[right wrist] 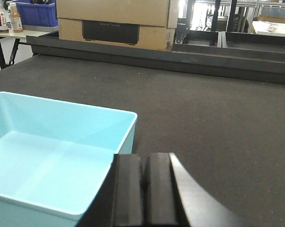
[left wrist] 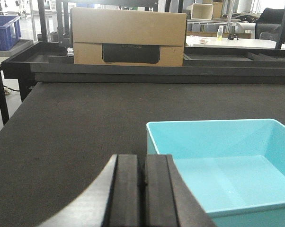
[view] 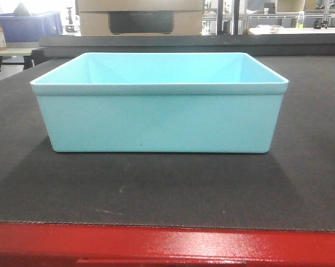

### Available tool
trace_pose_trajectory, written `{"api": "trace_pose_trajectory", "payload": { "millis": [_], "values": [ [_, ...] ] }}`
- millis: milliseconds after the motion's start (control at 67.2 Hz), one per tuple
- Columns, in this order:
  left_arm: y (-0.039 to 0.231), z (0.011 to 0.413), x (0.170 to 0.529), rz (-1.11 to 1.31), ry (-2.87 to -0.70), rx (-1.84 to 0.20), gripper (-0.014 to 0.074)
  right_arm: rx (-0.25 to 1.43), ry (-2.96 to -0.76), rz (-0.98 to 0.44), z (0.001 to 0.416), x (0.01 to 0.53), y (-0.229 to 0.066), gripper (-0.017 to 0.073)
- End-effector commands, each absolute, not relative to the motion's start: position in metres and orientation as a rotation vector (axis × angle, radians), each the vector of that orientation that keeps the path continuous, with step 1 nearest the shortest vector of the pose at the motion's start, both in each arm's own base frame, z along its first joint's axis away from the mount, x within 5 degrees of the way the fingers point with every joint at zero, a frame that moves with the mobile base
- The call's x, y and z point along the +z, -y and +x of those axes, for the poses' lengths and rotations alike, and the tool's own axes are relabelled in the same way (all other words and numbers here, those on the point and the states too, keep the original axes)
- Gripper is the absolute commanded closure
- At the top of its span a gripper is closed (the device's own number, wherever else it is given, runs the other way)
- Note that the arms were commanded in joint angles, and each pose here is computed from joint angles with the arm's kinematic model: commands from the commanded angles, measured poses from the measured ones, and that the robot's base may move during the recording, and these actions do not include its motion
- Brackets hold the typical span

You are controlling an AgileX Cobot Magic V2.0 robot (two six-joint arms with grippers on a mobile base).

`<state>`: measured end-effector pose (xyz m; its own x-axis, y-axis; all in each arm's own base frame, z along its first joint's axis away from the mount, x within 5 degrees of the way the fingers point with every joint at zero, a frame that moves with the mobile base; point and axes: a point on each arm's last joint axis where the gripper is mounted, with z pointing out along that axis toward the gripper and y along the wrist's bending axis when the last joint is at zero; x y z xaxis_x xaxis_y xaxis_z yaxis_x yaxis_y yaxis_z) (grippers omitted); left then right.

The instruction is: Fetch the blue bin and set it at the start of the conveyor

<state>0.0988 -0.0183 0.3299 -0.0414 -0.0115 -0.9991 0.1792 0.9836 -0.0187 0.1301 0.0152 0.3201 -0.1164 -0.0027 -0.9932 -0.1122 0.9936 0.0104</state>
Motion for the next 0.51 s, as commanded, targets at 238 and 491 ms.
{"api": "trace_pose_trajectory", "payload": {
  "millis": [238,491],
  "values": [
    [0.012,0.086,0.322,0.074,-1.560,-0.148,0.0704,0.084,-1.651,-0.097,0.129,0.324,-0.015,0.0721],
    [0.003,0.062,0.258,0.043,-1.473,-0.040,0.0704,0.084,-1.651,-0.097,0.129,0.324,-0.015,0.0721]
  ]
}}
